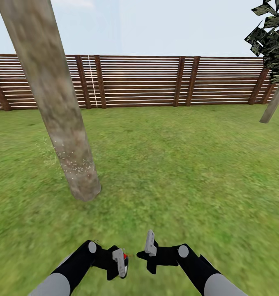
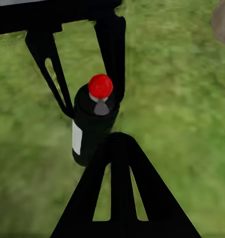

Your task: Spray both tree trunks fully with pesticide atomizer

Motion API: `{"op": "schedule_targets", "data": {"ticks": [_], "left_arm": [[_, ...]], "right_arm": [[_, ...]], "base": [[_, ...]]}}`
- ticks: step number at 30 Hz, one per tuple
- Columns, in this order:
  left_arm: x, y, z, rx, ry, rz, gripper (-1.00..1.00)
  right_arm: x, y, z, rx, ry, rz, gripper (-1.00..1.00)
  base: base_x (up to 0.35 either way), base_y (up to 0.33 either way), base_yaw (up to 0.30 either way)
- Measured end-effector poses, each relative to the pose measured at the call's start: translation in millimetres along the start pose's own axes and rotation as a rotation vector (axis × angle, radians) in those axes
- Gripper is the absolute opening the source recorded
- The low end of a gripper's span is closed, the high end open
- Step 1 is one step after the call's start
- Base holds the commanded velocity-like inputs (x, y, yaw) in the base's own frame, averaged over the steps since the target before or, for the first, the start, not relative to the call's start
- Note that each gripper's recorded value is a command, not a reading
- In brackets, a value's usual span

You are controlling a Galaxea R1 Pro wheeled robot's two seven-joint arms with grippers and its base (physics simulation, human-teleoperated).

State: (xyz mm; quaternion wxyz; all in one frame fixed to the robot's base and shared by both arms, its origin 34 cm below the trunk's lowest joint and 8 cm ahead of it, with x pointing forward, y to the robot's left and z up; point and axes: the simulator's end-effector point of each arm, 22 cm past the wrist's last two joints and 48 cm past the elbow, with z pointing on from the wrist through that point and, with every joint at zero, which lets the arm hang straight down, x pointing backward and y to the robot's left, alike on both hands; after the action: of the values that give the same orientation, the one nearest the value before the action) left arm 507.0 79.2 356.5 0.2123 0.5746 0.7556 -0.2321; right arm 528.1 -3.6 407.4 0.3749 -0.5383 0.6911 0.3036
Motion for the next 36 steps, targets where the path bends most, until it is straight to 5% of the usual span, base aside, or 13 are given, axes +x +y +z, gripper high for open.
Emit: {"op": "schedule_targets", "data": {"ticks": [3,4,9,11,14,16,18,21,23,25,29,36], "left_arm": [[52,17,-25.2,-0.034,0.075,-0.019,-1.00],[64,20,-31.3,-0.042,0.091,-0.024,-1.00],[129,36,-68.8,-0.085,0.186,-0.061,-1.00],[143,55,-81.8,-0.163,0.192,-0.093,-1.00],[183,98,-116.9,-0.465,0.134,-0.310,-1.00],[221,114,-152.3,-0.659,0.059,-0.544,-1.00],[259,100,-171.4,-0.762,0.017,-0.722,-1.00],[313,74,-209.7,-0.983,-0.090,-0.887,-1.00],[347,54,-222.1,-1.110,-0.086,-1.010,-1.00],[359,43,-221.8,-1.166,-0.076,-1.054,-1.00],[372,21,-206.1,-1.187,-0.029,-1.114,-1.00],[373,18,-203.9,-1.188,-0.024,-1.121,-1.00]], "right_arm": [[1,0,-0.3,0.000,0.002,0.001,-1.00],[2,0,-0.5,0.000,0.003,0.002,1.00],[15,-5,-9.5,0.013,0.024,0.005,1.00],[34,-21,-20.2,0.082,0.055,0.021,1.00],[134,-26,-52.1,0.281,0.233,0.166,1.00],[188,-27,-79.9,0.444,0.348,0.237,1.00],[209,-41,-102.4,0.613,0.382,0.292,1.00],[245,-46,-151.6,0.944,0.391,0.529,1.00],[258,-55,-183.2,1.123,0.356,0.649,1.00],[263,-55,-197.2,1.186,0.336,0.685,1.00],[276,-29,-196.2,1.178,0.357,0.708,1.00],[285,-11,-194.6,1.160,0.383,0.722,1.00]], "base": [[0.000,0.000,0.000],[0.000,0.000,0.000],[0.000,0.000,0.000],[0.000,0.000,0.000],[0.000,0.000,0.000],[0.000,0.000,0.000],[0.000,0.000,0.000],[0.000,0.000,0.000],[0.000,0.000,0.000],[0.000,0.000,0.000],[0.000,0.000,0.000],[0.000,0.000,0.000]]}}
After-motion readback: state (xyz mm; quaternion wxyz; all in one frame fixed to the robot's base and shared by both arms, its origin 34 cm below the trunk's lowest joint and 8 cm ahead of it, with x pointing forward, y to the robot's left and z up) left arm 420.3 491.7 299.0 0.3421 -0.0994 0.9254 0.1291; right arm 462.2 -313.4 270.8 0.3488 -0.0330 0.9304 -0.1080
